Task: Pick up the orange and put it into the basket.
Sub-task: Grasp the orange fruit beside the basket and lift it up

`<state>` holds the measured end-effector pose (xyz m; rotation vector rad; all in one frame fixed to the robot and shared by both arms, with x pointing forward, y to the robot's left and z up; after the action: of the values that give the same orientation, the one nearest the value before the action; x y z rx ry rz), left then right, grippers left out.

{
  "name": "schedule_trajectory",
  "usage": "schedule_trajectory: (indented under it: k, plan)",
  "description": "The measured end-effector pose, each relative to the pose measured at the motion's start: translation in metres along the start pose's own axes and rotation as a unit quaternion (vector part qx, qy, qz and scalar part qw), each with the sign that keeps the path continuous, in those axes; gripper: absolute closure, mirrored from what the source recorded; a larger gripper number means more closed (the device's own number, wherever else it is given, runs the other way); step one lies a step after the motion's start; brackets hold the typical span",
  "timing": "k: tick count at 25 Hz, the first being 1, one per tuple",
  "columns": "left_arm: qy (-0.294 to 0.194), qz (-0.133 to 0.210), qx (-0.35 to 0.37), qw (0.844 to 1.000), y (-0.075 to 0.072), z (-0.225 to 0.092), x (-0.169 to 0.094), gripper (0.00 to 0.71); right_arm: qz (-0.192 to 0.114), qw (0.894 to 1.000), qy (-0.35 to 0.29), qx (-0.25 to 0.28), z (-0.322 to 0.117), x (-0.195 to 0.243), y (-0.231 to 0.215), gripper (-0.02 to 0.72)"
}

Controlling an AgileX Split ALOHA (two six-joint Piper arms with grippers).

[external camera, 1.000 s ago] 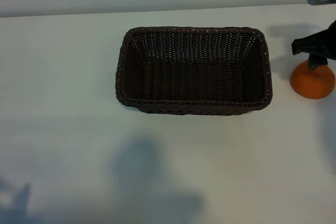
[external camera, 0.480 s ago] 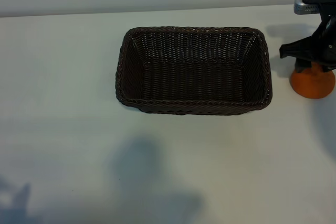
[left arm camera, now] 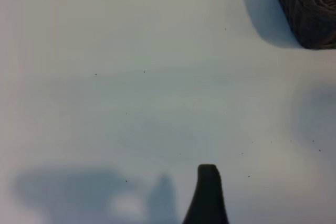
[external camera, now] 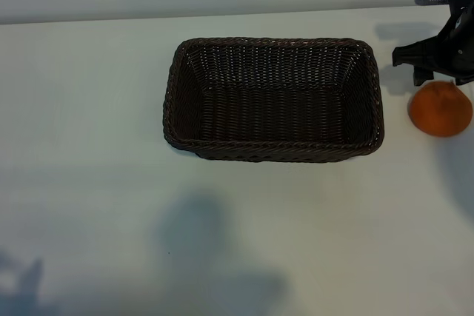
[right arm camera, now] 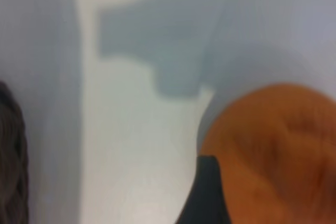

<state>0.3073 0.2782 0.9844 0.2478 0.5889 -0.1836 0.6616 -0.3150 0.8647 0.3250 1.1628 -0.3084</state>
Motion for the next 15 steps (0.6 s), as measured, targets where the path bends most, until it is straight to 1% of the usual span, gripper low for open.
schedule_trajectory:
  k: [5, 8, 10, 12, 15]
  plan:
    - [0.000, 0.000, 0.000, 1.000, 0.000, 0.000, 0.000, 0.117, -0.015, 1.000, -0.005, 0.018, 0.007, 0.001, -0.018, 0.124]
    - [0.000, 0.000, 0.000, 1.000, 0.000, 0.000, 0.000, 0.117, -0.027, 0.999, 0.002, 0.035, 0.009, 0.002, -0.036, 0.124]
    - [0.000, 0.000, 0.000, 1.000, 0.000, 0.000, 0.000, 0.117, -0.032, 0.999, 0.009, 0.038, 0.008, 0.002, -0.041, 0.124]
    - [0.000, 0.000, 0.000, 1.000, 0.000, 0.000, 0.000, 0.117, -0.027, 0.999, 0.015, 0.036, 0.005, 0.002, -0.039, 0.124]
    - [0.000, 0.000, 0.000, 1.000, 0.000, 0.000, 0.000, 0.117, -0.008, 0.999, 0.024, 0.038, 0.002, 0.002, -0.032, 0.124]
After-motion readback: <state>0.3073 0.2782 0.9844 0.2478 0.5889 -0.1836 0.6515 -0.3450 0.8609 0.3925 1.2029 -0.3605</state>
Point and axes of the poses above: a point on each arm's last joint axis where the gripper is mounted, x pointing out along that axis toward the gripper, y along the wrist's bending axis when the last joint is at zero, z = x × y, the point moved 10 cm from there along x, pointing out along that axis toward the gripper, and after that the axes turned 14 degrees about x, right-handed, at the moved point
